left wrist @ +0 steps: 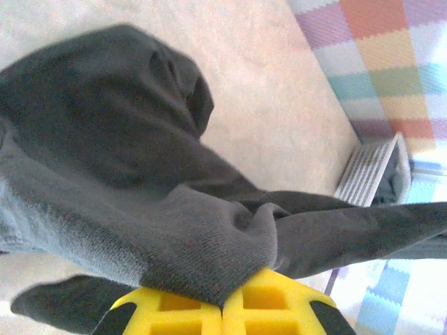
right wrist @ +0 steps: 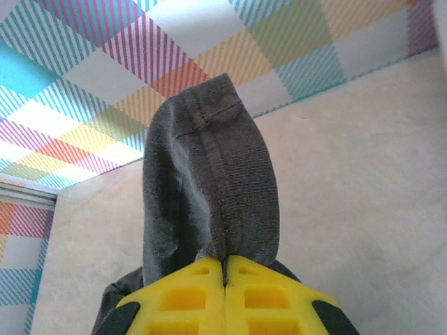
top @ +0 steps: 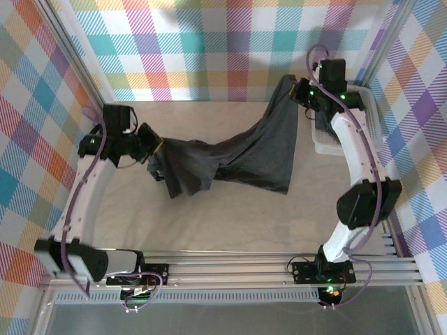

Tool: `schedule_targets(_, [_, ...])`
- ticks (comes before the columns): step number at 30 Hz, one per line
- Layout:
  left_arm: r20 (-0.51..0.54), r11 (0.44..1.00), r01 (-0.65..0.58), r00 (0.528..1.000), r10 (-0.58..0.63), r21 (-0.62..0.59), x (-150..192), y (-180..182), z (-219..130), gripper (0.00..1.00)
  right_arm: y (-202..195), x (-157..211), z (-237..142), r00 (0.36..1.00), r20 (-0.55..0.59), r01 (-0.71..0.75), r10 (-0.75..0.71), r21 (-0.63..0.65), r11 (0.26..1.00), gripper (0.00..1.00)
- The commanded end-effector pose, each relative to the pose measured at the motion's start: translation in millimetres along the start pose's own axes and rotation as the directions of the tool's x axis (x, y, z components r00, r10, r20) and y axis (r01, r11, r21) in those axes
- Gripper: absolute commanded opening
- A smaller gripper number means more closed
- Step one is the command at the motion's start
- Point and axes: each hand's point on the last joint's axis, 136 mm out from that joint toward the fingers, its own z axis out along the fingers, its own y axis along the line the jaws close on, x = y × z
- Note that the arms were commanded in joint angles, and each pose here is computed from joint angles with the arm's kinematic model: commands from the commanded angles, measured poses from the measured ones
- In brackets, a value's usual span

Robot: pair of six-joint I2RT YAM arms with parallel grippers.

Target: Fold and stack the t-shirts

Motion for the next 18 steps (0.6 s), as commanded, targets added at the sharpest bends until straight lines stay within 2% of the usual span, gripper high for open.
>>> schedule_targets(1, [0.107,0.990,-0.040,0.994,0.025,0.138,-49,-46,-16,0.00,34,-48,-5,0.993,0.120,0.037,-0.022,-0.129,0.991,0.00])
schedule_targets(3, [0.130,0.983,-0.051,0.991,0.028,0.175,-70,-67,-21,0.00,48,-73,-11,0.981,0.191,0.068,-0.036,-0.160,0.985,0.00])
schedule_targets(6, [0.196,0.964,-0.101,0.979,0.053,0.245,-91,-106,-47,0.00,68,-109,-33,0.952,0.302,0.113,-0.050,-0.197,0.974,0.00])
schedule_targets(8, [0.251,0.954,-0.130,0.966,0.060,0.271,-96,-122,-75,0.00,80,-128,-56,0.922,0.382,0.156,-0.066,-0.209,0.965,0.00])
schedule_targets(11, [0.319,0.944,-0.152,0.946,0.053,0.293,-91,-126,-110,0.00,86,-137,-89,0.882,0.466,0.193,-0.076,-0.207,0.959,0.00])
schedule_targets(12, [0.334,0.944,-0.152,0.941,0.047,0.294,-87,-123,-118,0.00,85,-135,-98,0.872,0.483,0.196,-0.077,-0.202,0.960,0.00])
schedule_targets(15, [0.291,0.966,-0.072,0.957,-0.004,0.250,-60,-83,-111,0.00,63,-108,-115,0.864,0.497,0.171,-0.072,-0.156,0.973,0.00])
schedule_targets(18, [0.224,0.993,0.050,0.972,-0.073,0.104,-24,-9,-82,0.00,-1,-50,-116,0.894,0.448,0.008,-0.007,0.000,1.000,0.00])
